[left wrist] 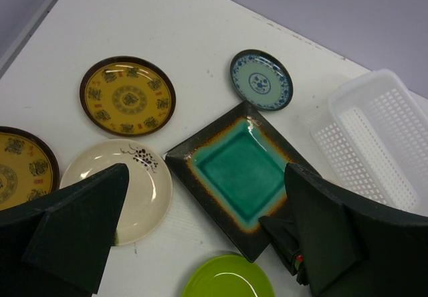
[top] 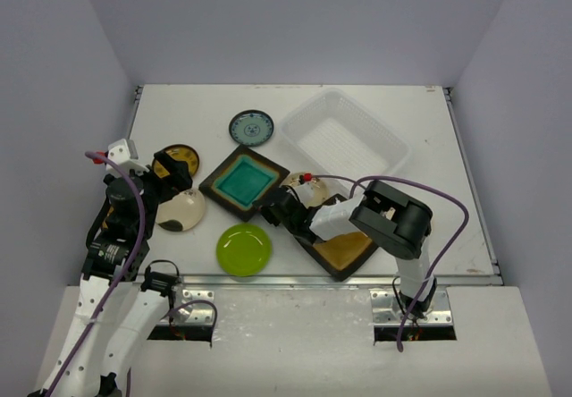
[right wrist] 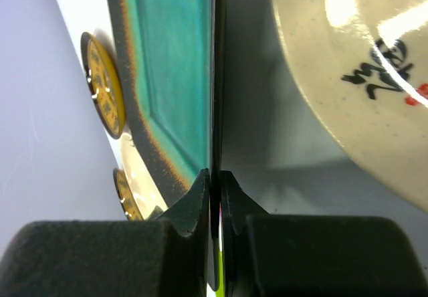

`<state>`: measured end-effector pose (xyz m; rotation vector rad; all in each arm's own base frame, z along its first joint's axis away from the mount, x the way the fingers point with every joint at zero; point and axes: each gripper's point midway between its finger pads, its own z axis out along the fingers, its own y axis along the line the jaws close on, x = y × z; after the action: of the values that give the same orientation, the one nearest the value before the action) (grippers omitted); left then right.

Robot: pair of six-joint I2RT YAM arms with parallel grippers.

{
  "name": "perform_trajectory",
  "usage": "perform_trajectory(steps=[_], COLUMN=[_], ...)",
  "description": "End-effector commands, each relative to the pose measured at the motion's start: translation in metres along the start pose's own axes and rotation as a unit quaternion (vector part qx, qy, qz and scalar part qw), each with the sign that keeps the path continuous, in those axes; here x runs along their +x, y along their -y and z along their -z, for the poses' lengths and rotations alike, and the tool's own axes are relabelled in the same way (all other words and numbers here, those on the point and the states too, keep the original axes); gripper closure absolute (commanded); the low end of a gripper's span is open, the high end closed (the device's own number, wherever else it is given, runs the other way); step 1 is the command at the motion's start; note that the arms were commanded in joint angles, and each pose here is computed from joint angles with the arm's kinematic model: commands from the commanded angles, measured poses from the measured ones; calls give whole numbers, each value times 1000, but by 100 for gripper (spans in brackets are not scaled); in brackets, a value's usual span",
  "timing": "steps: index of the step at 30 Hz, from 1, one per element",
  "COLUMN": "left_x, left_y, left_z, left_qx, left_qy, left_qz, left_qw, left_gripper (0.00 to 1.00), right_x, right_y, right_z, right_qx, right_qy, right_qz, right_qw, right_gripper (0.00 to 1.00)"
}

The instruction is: Place the plates into the plastic bin on the countertop

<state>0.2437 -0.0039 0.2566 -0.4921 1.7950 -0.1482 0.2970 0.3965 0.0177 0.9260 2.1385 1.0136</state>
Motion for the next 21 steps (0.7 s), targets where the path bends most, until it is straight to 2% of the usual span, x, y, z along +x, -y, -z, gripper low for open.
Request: perform_trajectory(steps=[1, 14, 21], left_x=[-9, -11, -12], left_y=[5, 4, 3], left_z=[-1, 1, 2], left_qx=[11, 9, 7], left_qy=[15, 21, 24], left_qz=[6, 8, 10], left_qw=[1000, 1000, 1000], left_gripper=[0, 0, 0], right_x=[-9, -20, -43], right_y=[-83, -159, -180], right_z=[24, 82, 95], right_qx=[-132, -258, -280], right_qy=[-7, -19, 6], right_qz=[-19, 8, 5], right_qw=[991, 966, 960], right_gripper=[100, 100, 100])
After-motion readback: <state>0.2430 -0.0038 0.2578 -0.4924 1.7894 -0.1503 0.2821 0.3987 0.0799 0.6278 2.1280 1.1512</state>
